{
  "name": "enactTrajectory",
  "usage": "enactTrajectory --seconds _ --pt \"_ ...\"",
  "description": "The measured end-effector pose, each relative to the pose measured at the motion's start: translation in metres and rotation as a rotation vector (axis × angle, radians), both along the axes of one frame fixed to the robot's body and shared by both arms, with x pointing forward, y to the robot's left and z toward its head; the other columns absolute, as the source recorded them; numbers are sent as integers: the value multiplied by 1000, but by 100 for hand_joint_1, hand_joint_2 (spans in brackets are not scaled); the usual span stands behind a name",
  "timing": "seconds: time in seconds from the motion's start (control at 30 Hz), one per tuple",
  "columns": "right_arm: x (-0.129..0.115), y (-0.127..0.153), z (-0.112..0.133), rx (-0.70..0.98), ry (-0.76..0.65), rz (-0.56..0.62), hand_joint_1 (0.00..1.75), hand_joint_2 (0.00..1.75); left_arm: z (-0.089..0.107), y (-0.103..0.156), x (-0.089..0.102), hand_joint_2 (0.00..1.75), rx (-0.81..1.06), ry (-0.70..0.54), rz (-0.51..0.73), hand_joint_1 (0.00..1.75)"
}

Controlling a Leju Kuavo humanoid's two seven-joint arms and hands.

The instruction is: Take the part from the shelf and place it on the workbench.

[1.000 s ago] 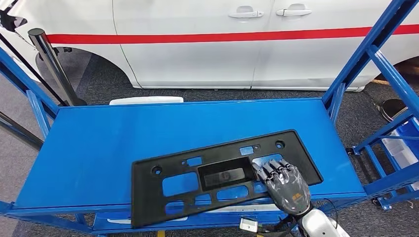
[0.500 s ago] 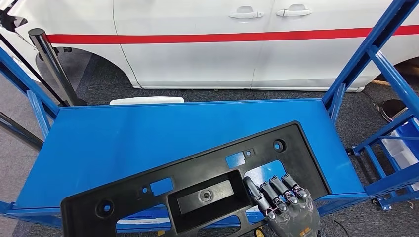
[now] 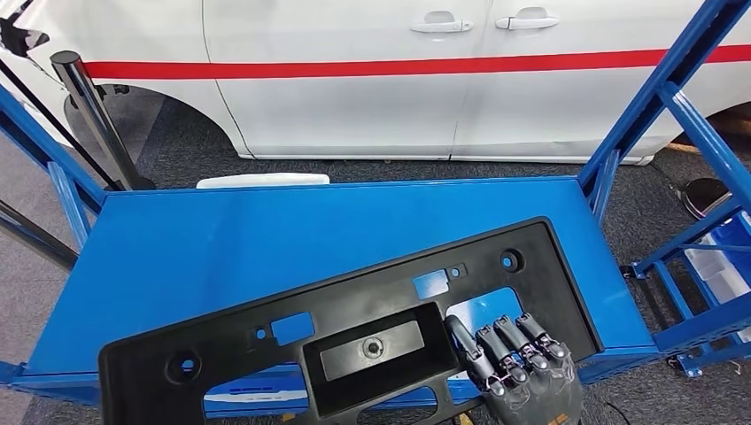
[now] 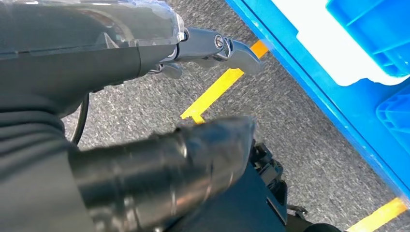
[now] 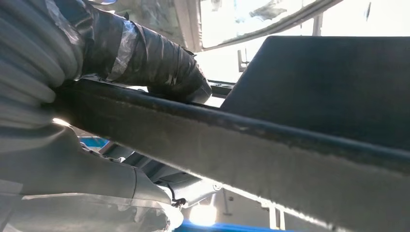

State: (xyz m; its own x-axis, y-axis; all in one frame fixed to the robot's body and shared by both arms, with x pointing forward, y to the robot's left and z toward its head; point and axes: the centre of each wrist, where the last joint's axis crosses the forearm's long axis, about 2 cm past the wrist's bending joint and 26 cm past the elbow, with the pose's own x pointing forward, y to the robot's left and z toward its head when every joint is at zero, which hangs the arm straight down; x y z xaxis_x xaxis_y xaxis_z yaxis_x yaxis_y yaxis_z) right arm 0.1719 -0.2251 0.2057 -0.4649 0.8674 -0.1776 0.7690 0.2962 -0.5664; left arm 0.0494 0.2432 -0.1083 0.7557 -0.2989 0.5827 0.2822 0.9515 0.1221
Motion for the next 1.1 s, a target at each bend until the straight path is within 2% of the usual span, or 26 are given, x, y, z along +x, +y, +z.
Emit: enactTrajectory --seconds 0.4,0.67,1.1 --pt "0 -1 -3 24 25 -29 175 175 0 0 0 175 -14 11 5 0" --pt "-3 0 -5 78 56 -65 175 175 0 2 0 175 81 46 37 0" --pt "-7 4 -3 112 63 -65 175 175 0 2 0 175 117 50 50 0"
